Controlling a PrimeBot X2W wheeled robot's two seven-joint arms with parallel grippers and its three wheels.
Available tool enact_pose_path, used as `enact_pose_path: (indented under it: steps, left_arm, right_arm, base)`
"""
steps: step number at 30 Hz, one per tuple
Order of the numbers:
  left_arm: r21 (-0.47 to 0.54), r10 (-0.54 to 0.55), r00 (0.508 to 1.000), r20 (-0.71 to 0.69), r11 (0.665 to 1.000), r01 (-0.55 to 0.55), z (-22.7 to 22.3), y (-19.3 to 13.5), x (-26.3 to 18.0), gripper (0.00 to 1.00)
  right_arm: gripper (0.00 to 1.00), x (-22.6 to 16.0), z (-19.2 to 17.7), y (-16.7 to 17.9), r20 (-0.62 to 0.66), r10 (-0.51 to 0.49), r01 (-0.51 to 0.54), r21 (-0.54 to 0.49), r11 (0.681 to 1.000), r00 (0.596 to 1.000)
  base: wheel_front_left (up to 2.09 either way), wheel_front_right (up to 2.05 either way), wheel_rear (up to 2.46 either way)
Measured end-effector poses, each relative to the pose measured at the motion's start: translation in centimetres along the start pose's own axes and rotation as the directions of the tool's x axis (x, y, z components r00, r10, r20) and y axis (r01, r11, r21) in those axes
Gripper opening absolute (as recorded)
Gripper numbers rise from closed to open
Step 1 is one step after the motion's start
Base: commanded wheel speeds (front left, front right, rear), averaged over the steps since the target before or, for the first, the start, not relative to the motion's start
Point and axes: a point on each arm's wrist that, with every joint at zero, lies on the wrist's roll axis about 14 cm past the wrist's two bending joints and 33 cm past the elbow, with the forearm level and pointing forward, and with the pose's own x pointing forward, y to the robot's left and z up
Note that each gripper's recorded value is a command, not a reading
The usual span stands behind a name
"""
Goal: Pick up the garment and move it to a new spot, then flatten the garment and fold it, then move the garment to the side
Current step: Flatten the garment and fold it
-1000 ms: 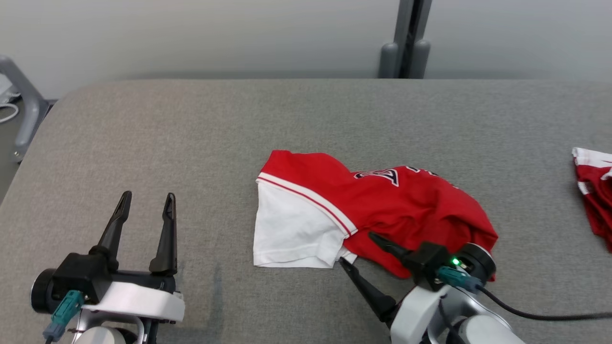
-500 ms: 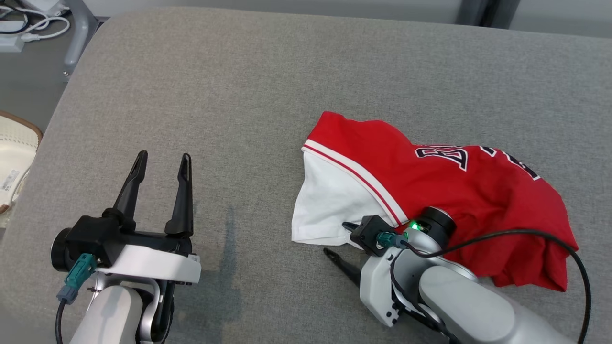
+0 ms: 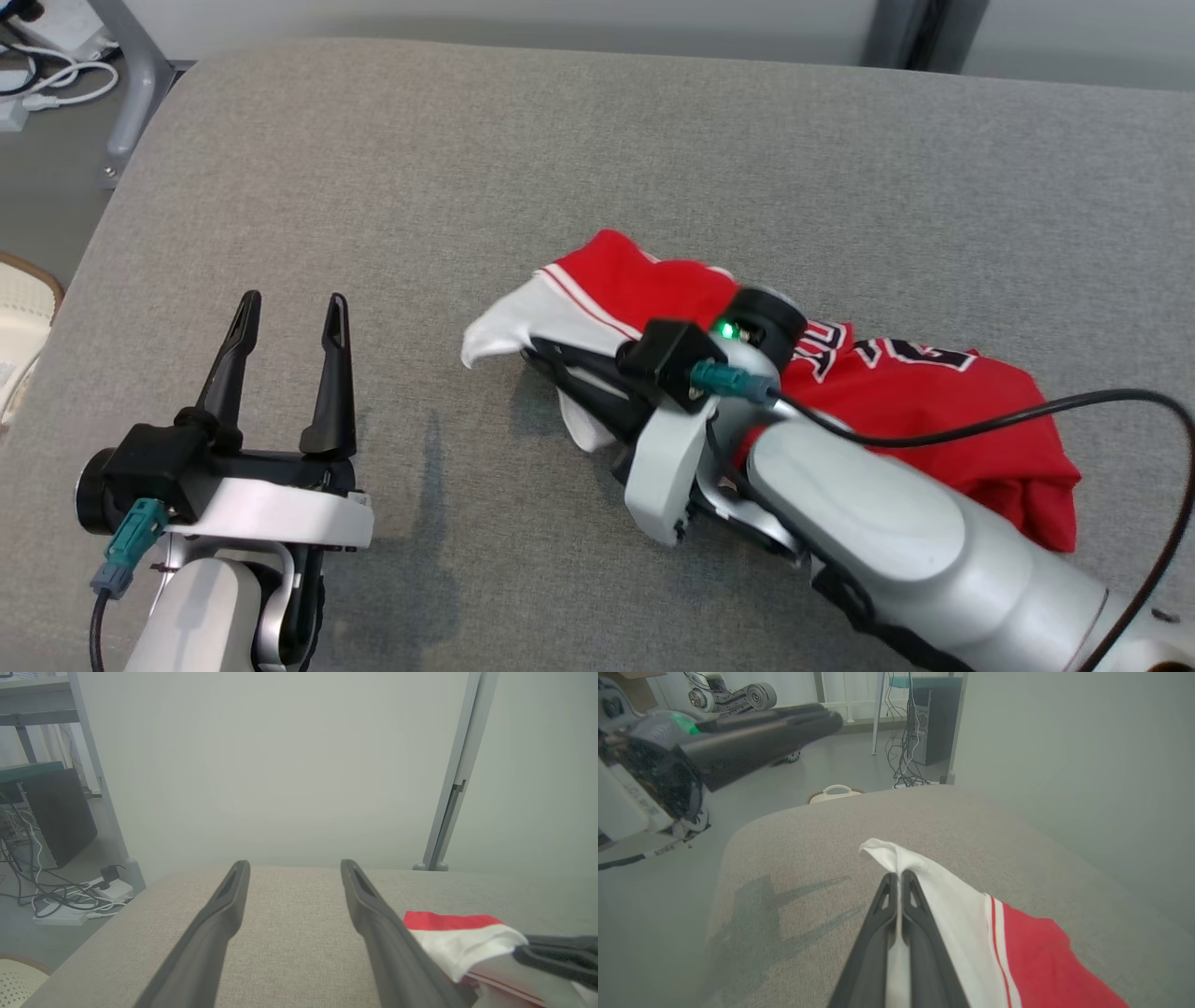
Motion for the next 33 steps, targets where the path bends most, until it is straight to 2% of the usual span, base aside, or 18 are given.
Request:
enact_pose_path:
  steps: [3,5,9,12,15,17,18,19,20,24,25,30,33]
  left_arm:
    - [-0.001,-0.014,1.0,0.011,1.0,0.014,0.3,-0.5,0.2,1.0]
    - [-0.002,-0.024,1.0,0.015,1.0,0.024,0.3,-0.8,0.2,1.0]
    - [-0.003,-0.055,0.998,0.018,0.998,0.055,0.3,-1.8,0.3,1.0]
    - [0.0,-0.085,0.996,0.018,0.996,0.085,0.2,-2.7,0.4,1.0]
    - [-0.004,-0.122,0.992,0.024,0.993,0.122,0.3,-3.9,0.8,1.0]
    - [-0.009,-0.146,0.989,0.024,0.989,0.147,0.2,-4.7,1.1,1.0]
    - [-0.01,-0.159,0.987,0.023,0.987,0.159,0.1,-5.2,1.2,1.0]
    - [-0.01,-0.159,0.987,0.023,0.987,0.159,0.1,-5.2,1.2,1.0]
    - [-0.013,-0.181,0.983,0.017,0.983,0.181,-0.3,-6.0,1.4,1.0]
    - [-0.02,-0.21,0.978,-0.002,0.978,0.21,-1.1,-7.0,1.8,1.0]
    - [-0.02,-0.21,0.978,-0.002,0.978,0.21,-1.1,-7.0,1.8,1.0]
    - [-0.023,-0.242,0.97,-0.025,0.97,0.242,-2.0,-7.9,2.0,1.0]
    - [-0.023,-0.25,0.968,-0.029,0.968,0.249,-2.2,-8.2,2.1,1.0]
  right_arm:
    - [0.0,0.1,6.2,-1.3,0.172,-0.021,0.031,-0.052,0.998,0.985]
    - [0.0,-0.5,10.3,-2.1,0.289,-0.038,0.062,-0.076,0.995,0.957]
    - [0.0,-3.1,17.3,-4.2,0.479,-0.092,0.156,-0.095,0.983,0.873]
    - [0.0,-6.0,20.6,-6.2,0.574,-0.164,0.247,-0.069,0.967,0.803]
    - [0.0,-9.5,20.9,-9.0,0.611,-0.29,0.346,0.028,0.938,0.737]
    - [0.0,-11.7,18.3,-10.9,0.577,-0.406,0.406,0.137,0.904,0.709]
    - [0.0,-13.0,16.4,-12.0,0.546,-0.471,0.441,0.197,0.876,0.693]
    - [0.0,-13.0,16.4,-12.0,0.546,-0.471,0.441,0.197,0.876,0.693]
    - [0.0,-15.8,12.4,-14.0,0.471,-0.597,0.512,0.31,0.801,0.649]
    - [0.0,-21.8,4.3,-16.6,0.297,-0.794,0.647,0.463,0.606,0.531]
    - [0.0,-21.8,4.3,-16.6,0.297,-0.794,0.647,0.463,0.606,0.531]
    - [0.0,-28.2,-4.0,-17.1,0.096,-0.925,0.749,0.559,0.356,0.368]
    - [0.0,-30.9,-7.4,-16.6,0.003,-0.957,0.779,0.58,0.239,0.291]
  base:
    - [0.0,0.0,0.0]
    - [0.0,0.0,0.0]
    - [0.0,0.0,0.0]
    - [0.0,0.0,0.0]
    - [0.0,0.0,0.0]
    - [0.0,0.0,0.0]
    - [0.0,0.0,0.0]
    - [0.0,0.0,0.0]
    - [0.0,0.0,0.0]
    - [0.0,0.0,0.0]
    - [0.0,0.0,0.0]
    - [0.0,0.0,0.0]
    - [0.0,0.0,0.0]
